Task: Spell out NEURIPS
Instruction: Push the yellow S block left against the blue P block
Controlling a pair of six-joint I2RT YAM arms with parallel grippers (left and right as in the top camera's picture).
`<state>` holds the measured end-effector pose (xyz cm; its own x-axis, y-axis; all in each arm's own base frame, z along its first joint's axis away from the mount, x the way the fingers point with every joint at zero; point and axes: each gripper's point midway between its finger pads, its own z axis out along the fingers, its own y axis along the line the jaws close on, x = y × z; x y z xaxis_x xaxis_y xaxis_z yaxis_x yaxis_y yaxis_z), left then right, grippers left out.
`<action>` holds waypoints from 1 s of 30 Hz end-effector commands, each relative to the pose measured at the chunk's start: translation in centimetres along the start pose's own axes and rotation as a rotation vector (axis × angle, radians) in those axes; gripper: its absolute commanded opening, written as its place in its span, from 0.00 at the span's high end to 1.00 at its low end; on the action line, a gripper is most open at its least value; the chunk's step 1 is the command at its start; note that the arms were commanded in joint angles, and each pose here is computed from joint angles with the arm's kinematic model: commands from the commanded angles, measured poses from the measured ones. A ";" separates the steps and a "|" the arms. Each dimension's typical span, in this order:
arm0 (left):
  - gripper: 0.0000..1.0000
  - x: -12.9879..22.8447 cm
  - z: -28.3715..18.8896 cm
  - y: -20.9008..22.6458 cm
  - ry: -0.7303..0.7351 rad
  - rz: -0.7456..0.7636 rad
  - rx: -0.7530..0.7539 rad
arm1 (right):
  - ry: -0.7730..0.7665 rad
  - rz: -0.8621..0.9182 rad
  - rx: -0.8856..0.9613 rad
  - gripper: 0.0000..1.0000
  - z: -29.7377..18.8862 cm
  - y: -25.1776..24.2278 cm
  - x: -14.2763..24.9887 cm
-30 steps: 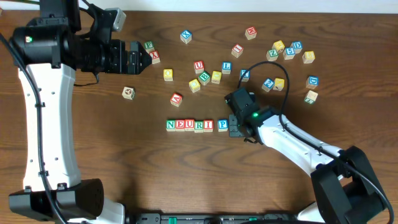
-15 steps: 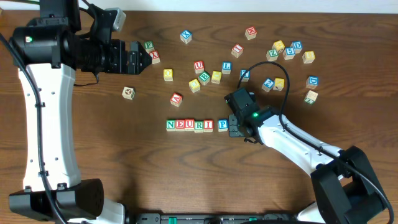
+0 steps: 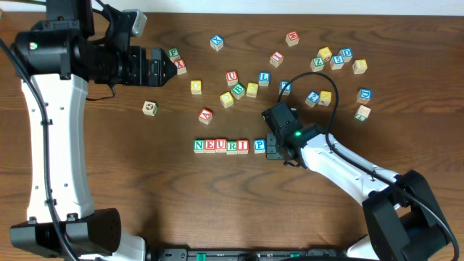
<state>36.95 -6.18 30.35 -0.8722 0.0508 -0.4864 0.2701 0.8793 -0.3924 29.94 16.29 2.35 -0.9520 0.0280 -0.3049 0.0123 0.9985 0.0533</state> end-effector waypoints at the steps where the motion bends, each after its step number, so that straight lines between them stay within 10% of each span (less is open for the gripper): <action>1: 0.02 -0.3 -0.7 -0.4 -0.021 0.022 0.005 | 0.008 0.017 0.000 0.99 0.2 0.1 0.4; 30: 0.02 -0.3 -0.7 -0.4 -0.021 0.022 0.005 | -0.012 0.005 -0.078 0.99 0.1 2.1 0.0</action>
<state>36.95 -6.18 30.35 -0.8722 0.0508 -0.4864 0.2701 0.8793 -0.3924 30.39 17.93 2.66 -0.9466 0.0339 -0.3206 -0.0059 0.9925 0.1225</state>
